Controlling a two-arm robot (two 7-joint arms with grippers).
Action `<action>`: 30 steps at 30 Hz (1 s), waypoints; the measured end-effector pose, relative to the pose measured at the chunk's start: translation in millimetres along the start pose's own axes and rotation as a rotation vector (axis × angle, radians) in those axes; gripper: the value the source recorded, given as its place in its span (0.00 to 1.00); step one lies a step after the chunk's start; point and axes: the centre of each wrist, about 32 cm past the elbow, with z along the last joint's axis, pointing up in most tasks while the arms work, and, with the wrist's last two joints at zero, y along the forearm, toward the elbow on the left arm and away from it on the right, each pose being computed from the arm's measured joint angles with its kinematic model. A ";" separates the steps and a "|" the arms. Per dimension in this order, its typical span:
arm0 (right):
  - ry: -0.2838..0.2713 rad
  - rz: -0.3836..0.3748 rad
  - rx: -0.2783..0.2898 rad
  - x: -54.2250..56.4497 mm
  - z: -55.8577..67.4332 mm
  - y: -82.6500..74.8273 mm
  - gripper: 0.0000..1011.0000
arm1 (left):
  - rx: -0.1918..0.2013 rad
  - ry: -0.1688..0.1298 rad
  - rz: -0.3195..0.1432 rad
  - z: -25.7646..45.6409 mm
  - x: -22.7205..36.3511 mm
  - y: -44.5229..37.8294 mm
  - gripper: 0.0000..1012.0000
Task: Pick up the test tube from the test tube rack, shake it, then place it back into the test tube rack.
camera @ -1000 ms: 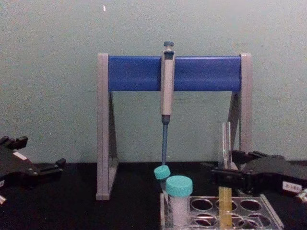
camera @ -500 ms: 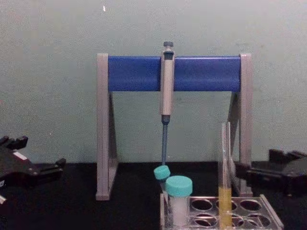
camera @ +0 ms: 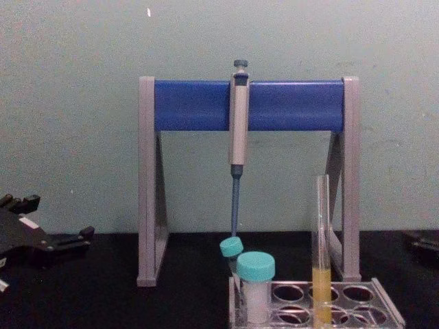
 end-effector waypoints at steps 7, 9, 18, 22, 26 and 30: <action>-0.024 -0.092 -0.046 -7.4 -16.0 5.0 0.99 | 0.000 0.000 0.000 0.0 0.0 0.0 1.00; -0.023 -0.111 -0.063 -9.5 -21.8 6.7 0.99 | 0.000 0.000 0.000 0.0 0.0 0.0 1.00; 0.000 -0.129 -0.110 -14.7 -38.6 13.5 0.99 | 0.000 0.000 0.000 0.0 0.0 0.0 1.00; 0.008 -0.108 -0.117 -15.3 -41.3 16.4 0.99 | 0.000 0.000 0.000 0.0 0.0 0.0 1.00; 0.012 -0.088 -0.121 -15.9 -42.5 19.6 0.99 | 0.000 0.000 0.000 0.0 0.0 0.0 1.00; 0.012 -0.084 -0.127 -15.8 -42.7 20.9 0.99 | 0.000 0.000 0.000 0.0 0.0 0.0 1.00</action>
